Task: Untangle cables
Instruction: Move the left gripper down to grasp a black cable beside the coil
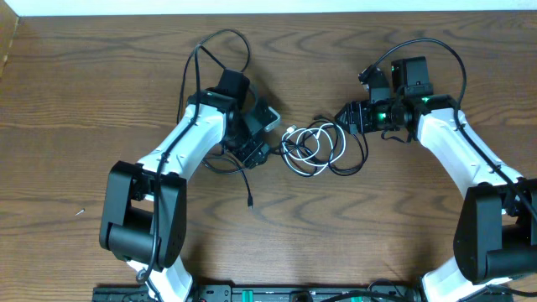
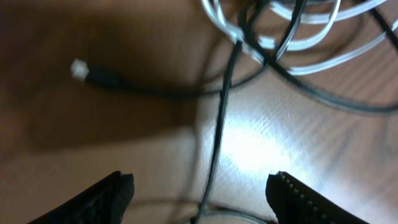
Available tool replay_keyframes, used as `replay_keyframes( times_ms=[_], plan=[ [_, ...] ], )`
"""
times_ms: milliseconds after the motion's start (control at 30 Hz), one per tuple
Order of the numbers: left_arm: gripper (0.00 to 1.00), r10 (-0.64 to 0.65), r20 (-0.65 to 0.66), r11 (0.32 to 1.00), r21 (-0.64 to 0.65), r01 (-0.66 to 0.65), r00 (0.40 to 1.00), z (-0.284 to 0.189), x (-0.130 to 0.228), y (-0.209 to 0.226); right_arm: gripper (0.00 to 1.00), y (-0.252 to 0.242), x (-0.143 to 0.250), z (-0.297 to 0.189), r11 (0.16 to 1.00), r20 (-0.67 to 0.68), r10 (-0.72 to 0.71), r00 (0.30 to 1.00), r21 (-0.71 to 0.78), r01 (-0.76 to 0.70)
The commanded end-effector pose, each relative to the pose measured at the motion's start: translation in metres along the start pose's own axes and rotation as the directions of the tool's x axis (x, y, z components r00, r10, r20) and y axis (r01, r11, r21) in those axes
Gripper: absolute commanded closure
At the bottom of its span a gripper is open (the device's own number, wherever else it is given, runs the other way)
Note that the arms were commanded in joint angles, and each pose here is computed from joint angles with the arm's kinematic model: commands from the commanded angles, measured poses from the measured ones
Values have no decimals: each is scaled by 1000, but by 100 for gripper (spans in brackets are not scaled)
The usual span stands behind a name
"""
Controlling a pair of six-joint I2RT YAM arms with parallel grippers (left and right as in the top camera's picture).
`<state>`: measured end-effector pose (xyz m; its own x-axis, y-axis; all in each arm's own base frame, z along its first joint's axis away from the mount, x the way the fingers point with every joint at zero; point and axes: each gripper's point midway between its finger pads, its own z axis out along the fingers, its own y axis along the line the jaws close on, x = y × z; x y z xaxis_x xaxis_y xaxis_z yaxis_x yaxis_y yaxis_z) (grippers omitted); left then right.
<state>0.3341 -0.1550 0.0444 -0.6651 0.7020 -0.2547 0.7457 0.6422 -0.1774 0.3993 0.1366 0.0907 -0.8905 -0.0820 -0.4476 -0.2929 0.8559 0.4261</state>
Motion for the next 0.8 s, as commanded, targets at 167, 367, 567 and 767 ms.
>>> replay_keyframes(
  times_ms=[167,367,567,767],
  plan=[
    [27,72,30,997,36,-73,997,12,-3,-6,27,-2,-4,-4,1000,11,-15,1000,7,15],
    [29,131,31,991,21,-132,991,23,1,-8,27,-2,-4,-4,1000,11,-15,1000,7,15],
    [32,157,29,987,27,-158,987,29,0,-17,26,-2,-4,-4,1000,11,-15,1000,7,15],
    [36,168,-2,986,-11,-168,986,34,2,-11,26,-2,-4,-4,1000,11,-15,1000,7,15]
  ],
)
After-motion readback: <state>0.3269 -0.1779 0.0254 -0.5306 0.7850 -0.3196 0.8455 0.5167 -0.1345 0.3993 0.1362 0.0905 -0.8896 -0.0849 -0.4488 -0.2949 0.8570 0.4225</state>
